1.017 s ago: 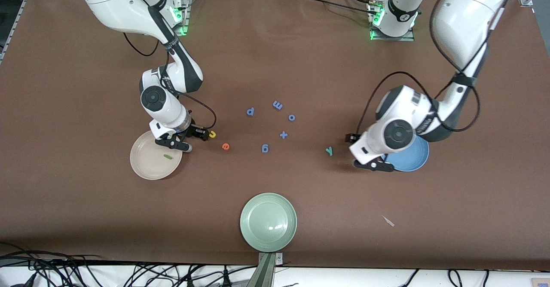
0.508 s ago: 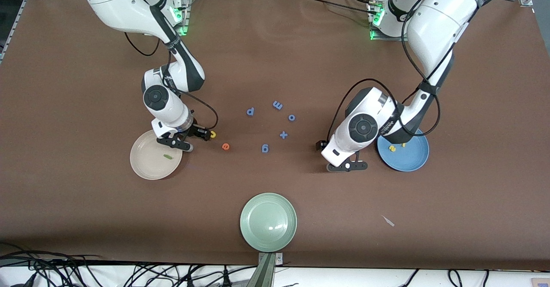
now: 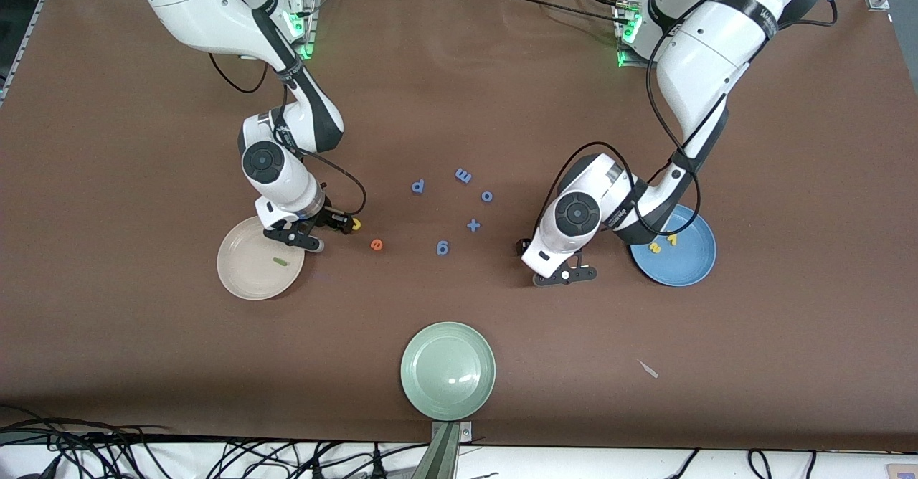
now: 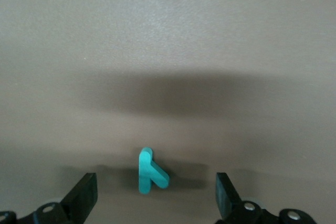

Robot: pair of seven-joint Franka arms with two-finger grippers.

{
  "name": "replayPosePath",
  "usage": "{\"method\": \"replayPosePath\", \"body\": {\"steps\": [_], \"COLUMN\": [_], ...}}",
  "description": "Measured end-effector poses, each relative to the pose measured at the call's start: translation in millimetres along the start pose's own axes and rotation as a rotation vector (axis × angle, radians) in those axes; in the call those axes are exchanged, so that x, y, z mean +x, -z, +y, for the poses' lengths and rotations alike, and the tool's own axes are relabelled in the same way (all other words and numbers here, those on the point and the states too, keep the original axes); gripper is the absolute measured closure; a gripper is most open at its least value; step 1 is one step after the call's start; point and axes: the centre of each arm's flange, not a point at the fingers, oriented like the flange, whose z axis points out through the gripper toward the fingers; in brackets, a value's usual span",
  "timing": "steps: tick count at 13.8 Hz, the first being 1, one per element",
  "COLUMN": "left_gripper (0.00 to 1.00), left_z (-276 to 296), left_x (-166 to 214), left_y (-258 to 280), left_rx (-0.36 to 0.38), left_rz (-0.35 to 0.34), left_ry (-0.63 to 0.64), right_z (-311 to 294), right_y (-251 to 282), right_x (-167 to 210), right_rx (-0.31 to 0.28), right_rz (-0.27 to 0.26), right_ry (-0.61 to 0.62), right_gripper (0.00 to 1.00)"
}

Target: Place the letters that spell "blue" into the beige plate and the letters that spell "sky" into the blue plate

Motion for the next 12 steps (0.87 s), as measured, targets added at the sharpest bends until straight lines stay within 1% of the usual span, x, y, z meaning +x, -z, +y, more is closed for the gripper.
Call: {"method": "replayPosePath", "body": {"steps": [1,2,4,5,6,7,8,9,10,11,12], "left_gripper": [0.14,0.27,0.49,0.57,0.69,0.76,0.77,0.8,0.86,0.89,0.89], "left_z": [-2.3,-2.3,-2.0,-2.6,-3.1,-5.9,-11.6,-17.4,-21.7,-24.6,-27.3], "left_x": [1.7,2.7,3.2,4.1,5.2,7.7,11.6,15.5,18.2,19.5,20.8], "left_y": [-2.8,-1.5,1.6,3.2,4.6,6.3,5.9,6.1,6.3,6.8,8.0], "left_rx": [0.0,-0.005,-0.008,-0.009,-0.011,-0.012,-0.012,-0.012,-0.01,-0.004,0.004], "left_rz": [-0.001,0.004,0.008,0.011,0.012,0.014,0.013,0.011,0.009,0.003,-0.004], "left_ry": [0.008,0.011,0.017,0.019,0.023,0.028,0.038,0.048,0.054,0.059,0.063], "right_z": [-1.7,-3.7,-4.2,-4.2,-4.6,-4.9,-6.0,-6.8,-6.7,-6.6,-6.6], "right_y": [0.7,1.3,1.4,1.4,1.5,1.7,2.4,3.5,3.6,3.9,4.1], "right_x": [-0.7,-1.9,-2.1,-2.2,-2.3,-2.3,-2.6,-2.9,-2.8,-2.7,-2.7], "right_rx": [0.003,0.006,0.007,0.007,0.007,0.008,0.01,0.011,0.011,0.011,0.011], "right_rz": [0.002,0.003,0.004,0.004,0.004,0.005,0.007,0.008,0.008,0.008,0.008], "right_ry": [0.002,0.001,-0.001,-0.001,0.0,0.0,0.002,0.003,0.003,0.004,0.009], "right_gripper": [0.38,0.46,0.48,0.49,0.5,0.5,0.6,0.68,0.68,0.68,0.68]}}
